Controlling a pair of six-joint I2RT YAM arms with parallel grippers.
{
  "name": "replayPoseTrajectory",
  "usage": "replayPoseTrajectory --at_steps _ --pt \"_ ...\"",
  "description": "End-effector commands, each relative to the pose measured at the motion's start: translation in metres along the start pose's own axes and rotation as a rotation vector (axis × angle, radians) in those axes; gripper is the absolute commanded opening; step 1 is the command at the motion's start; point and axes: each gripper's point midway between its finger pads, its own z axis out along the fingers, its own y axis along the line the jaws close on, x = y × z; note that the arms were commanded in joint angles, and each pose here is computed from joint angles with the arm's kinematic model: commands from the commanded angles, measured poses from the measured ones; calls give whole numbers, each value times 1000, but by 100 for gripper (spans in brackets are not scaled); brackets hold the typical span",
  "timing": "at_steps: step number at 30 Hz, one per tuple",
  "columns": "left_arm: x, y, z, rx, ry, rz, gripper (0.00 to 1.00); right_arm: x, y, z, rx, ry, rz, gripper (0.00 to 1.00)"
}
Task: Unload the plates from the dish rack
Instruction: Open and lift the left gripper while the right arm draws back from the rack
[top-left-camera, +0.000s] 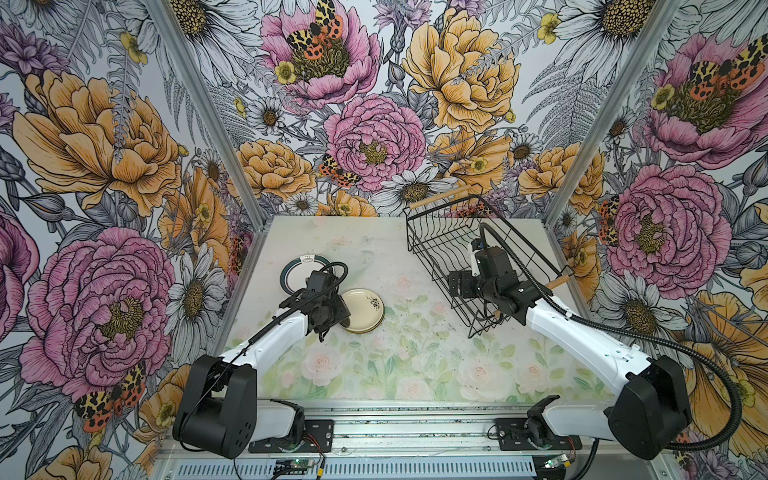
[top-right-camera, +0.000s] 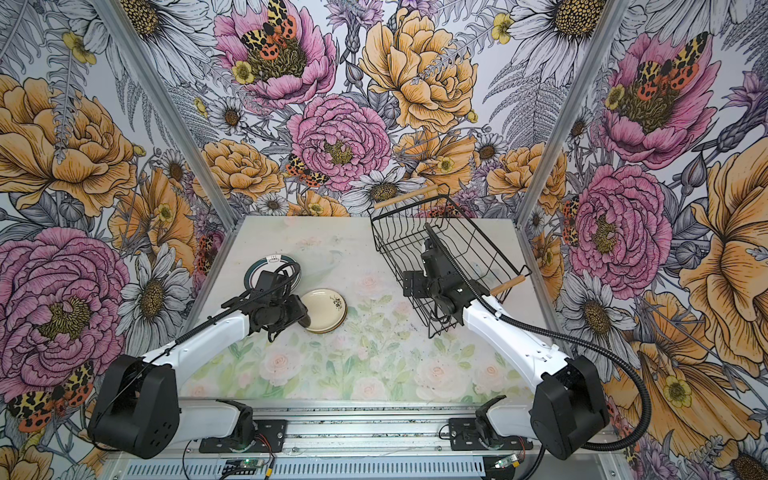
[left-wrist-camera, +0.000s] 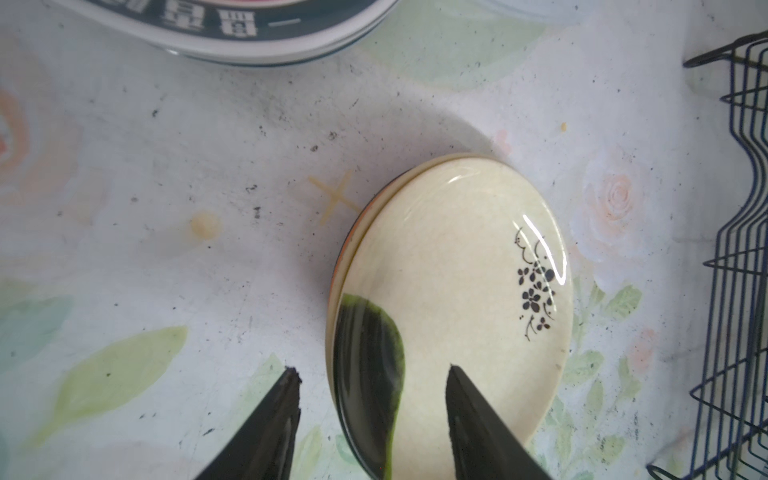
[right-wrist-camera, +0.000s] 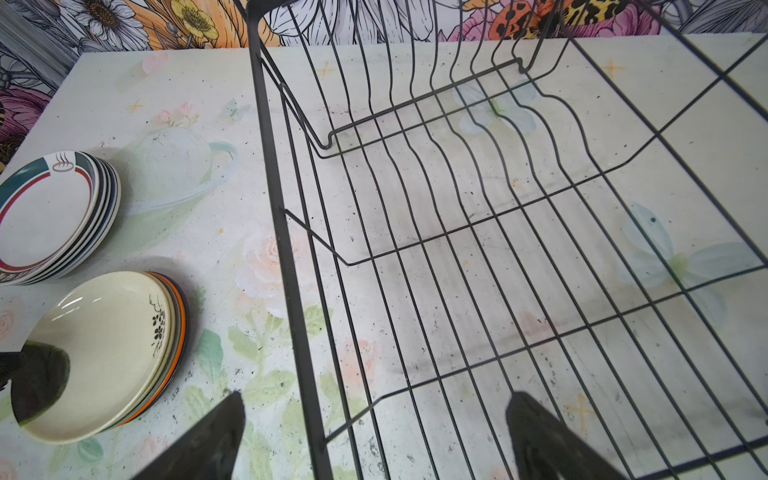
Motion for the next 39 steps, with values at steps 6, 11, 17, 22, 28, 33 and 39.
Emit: replayPoseTrajectory --at_steps 6,11,17,22,28,33,39 --pt "-41 11 -58 -92 -201 68 69 -26 -16 -20 72 -79 -18 99" --pt "-64 7 -84 -49 -276 86 77 -52 -39 -49 135 -177 23 99" --pt "-76 2 -104 5 -313 91 99 -84 -107 -84 199 -281 186 99" --pt "-82 -1 -116 42 -331 98 99 -104 -189 -110 252 -343 365 100" --pt "-93 -2 -132 55 -386 83 99 -96 -292 -103 328 -314 588 99" --pt "-96 -2 -138 63 -404 71 99 -87 -325 -80 314 -264 688 100" --pt "-97 -3 -146 76 -424 47 99 -72 -343 -47 283 -194 792 100"
